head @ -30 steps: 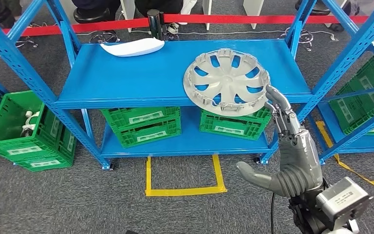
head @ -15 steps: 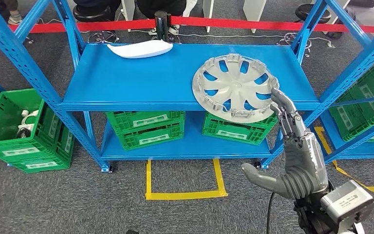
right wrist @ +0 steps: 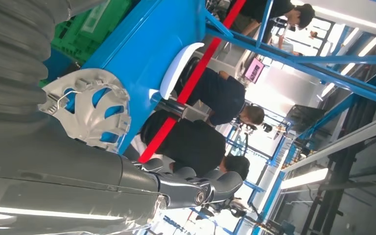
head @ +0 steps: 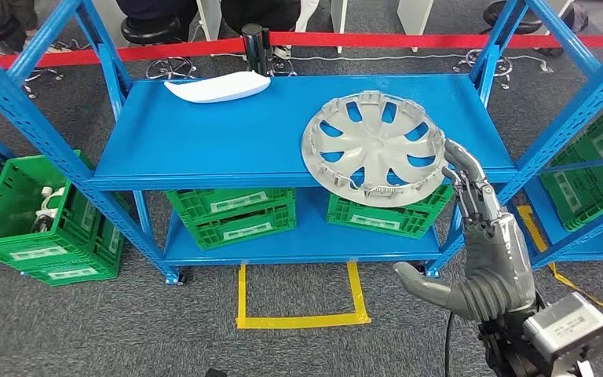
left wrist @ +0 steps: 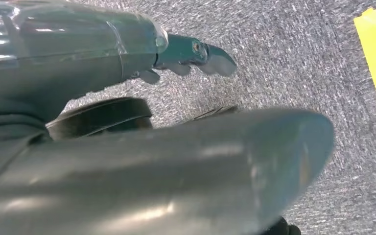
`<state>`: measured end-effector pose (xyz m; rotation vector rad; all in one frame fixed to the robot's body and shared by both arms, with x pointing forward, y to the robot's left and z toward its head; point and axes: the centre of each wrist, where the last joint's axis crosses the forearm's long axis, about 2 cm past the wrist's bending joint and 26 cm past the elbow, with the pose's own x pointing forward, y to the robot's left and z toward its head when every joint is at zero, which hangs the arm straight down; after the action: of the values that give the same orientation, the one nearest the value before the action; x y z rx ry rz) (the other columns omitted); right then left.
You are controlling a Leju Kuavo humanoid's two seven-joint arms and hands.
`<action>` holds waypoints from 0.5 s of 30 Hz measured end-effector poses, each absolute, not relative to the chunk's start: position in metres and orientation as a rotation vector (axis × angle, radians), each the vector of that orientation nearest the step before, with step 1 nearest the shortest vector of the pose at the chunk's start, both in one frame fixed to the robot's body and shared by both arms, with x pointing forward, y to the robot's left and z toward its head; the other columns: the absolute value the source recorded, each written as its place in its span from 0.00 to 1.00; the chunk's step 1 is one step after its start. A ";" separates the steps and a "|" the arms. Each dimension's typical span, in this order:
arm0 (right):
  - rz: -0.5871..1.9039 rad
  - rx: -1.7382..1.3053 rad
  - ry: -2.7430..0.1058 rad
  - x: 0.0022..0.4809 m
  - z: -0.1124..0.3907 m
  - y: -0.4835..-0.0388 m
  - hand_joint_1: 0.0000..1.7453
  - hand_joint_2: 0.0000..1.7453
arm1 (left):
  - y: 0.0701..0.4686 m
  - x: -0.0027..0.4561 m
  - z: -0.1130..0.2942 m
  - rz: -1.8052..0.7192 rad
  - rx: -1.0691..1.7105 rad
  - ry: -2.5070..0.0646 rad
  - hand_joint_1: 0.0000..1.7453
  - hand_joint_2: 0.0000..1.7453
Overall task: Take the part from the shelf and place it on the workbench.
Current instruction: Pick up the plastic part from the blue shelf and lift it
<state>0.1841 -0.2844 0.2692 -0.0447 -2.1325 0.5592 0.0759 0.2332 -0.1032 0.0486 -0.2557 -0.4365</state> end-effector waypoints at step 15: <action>0.552 -0.041 -2.137 0.185 0.270 -0.283 0.00 1.00 | 0.235 0.075 -0.104 -0.436 0.051 -0.253 0.00 0.00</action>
<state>0.1848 -0.2831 0.2700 -0.0408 -2.1374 0.5523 0.0753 0.2347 -0.1035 0.0512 -0.2530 -0.4356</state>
